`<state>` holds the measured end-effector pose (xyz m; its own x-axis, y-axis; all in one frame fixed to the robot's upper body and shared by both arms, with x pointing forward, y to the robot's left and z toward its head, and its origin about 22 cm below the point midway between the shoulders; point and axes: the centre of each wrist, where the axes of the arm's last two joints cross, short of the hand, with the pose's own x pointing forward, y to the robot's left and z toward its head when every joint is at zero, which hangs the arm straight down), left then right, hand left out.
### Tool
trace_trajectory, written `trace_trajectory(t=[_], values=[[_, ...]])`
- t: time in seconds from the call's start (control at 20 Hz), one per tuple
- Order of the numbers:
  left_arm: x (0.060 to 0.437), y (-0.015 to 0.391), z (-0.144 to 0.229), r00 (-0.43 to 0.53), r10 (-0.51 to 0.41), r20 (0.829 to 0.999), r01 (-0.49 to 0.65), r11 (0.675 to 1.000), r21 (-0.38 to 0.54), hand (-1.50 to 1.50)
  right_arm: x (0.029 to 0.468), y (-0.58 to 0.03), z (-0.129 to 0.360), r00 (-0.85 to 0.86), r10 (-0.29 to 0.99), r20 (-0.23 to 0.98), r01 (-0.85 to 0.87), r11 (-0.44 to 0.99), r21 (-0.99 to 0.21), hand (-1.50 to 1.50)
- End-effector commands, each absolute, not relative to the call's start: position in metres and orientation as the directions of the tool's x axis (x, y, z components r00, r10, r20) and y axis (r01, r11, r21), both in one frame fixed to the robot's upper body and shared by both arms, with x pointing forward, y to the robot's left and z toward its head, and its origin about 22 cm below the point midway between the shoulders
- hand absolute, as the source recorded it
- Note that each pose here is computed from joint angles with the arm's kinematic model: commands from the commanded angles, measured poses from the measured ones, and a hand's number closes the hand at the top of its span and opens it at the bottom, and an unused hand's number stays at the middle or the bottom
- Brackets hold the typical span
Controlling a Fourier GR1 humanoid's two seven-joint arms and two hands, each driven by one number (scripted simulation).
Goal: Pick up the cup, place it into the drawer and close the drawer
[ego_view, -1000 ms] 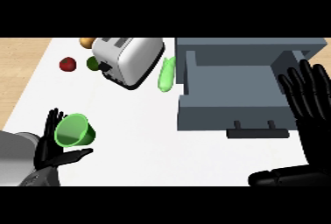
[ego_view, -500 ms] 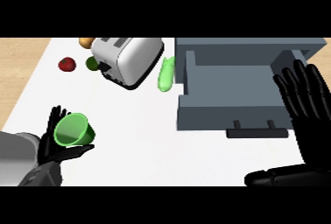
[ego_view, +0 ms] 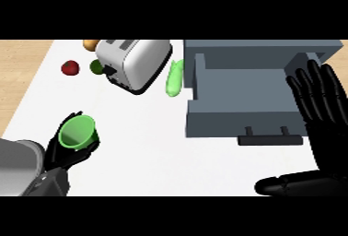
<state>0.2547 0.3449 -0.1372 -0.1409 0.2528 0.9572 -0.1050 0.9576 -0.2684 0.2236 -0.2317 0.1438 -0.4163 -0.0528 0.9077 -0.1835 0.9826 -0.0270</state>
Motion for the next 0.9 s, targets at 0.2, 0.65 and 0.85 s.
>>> trace_trajectory(t=[0.2, 0.65, 0.85], values=[[0.258, 0.345, -0.135, -0.300, 0.292, 0.908, -0.023, 0.949, -0.313, 1.50, 0.231, -0.229, 0.147, -0.414, -0.048, 0.909, -0.179, 0.983, -0.029, -1.50], [0.266, 0.295, -0.140, -0.375, 0.236, 0.896, -0.072, 0.957, -0.282, 1.50, 0.215, -0.247, 0.153, -0.422, -0.047, 0.905, -0.167, 0.986, -0.026, -1.50], [0.282, 0.290, -0.123, -0.433, 0.215, 0.875, -0.056, 0.963, -0.264, 1.50, 0.222, -0.242, 0.139, -0.403, -0.039, 0.915, -0.179, 0.983, -0.037, -1.50]])
